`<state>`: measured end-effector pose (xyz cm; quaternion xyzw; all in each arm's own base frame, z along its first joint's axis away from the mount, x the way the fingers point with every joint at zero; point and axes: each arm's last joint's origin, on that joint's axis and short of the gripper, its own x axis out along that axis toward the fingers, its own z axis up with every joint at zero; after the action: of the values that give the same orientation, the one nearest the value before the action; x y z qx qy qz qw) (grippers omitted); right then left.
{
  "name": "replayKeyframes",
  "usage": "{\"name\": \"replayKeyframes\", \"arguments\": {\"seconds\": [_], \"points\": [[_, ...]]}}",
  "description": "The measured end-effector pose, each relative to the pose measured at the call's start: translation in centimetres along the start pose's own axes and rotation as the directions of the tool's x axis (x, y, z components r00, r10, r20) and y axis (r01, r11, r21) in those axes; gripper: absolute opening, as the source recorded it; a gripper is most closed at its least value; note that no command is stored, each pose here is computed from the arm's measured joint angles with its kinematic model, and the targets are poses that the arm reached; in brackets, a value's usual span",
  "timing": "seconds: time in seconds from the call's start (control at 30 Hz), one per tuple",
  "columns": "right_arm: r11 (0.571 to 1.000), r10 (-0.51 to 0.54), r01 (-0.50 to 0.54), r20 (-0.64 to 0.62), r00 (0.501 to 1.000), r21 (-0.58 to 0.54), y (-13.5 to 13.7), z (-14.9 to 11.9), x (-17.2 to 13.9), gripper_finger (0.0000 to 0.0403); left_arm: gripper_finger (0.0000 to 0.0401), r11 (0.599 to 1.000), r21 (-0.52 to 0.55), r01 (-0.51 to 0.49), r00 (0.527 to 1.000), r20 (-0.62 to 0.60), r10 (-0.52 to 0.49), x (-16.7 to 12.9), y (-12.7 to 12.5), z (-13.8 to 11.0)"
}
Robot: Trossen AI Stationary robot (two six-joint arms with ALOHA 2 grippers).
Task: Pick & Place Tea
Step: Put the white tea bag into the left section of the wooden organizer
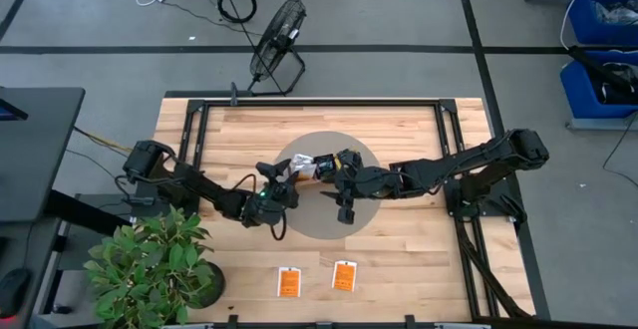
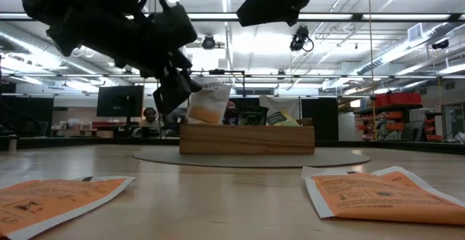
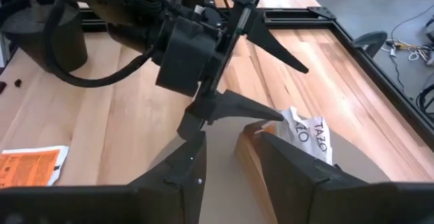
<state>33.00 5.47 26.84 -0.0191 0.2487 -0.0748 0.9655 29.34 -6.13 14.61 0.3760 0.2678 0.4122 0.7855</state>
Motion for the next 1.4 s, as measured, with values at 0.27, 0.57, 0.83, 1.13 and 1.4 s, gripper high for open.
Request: {"name": "replayKeyframes", "arguments": {"seconds": [0.27, 0.57, 0.83, 1.13, 1.4], "points": [[1.000, 0.000, 0.000, 0.001, 1.000, 0.001, 0.0, 0.0, 0.0, 0.0144, 0.0264, 0.998, -0.039, 0.059, 0.998, -0.004, -0.059, 0.4, -0.4, -0.6], [1.000, 0.000, 0.000, 0.001, 1.000, 0.000, 0.0, 0.0, 0.0, 0.0144, 0.0264, 0.990, -0.104, 0.093, 0.995, -0.025, -0.096, 1.0, -0.5, -1.2], [1.000, 0.002, -0.002, 0.001, 1.000, -0.005, 0.1, 0.0, 0.0, 0.0144, 0.0264, 0.995, -0.093, 0.038, 0.999, -0.021, -0.040, 1.1, -0.1, -0.7], [0.999, 0.038, -0.038, -0.036, 0.999, -0.006, 0.7, -0.4, -0.2, 0.0144, 0.0263, 0.999, -0.042, 0.031, 0.999, -0.010, -0.031, 0.4, -0.2, -0.5], [0.974, 0.219, -0.225, -0.132, 0.967, -0.038, 3.3, -1.5, -1.2, 0.0144, 0.0263, 0.969, 0.013, 0.247, 0.954, 0.172, -0.246, -3.2, -0.6, 0.8]]}}
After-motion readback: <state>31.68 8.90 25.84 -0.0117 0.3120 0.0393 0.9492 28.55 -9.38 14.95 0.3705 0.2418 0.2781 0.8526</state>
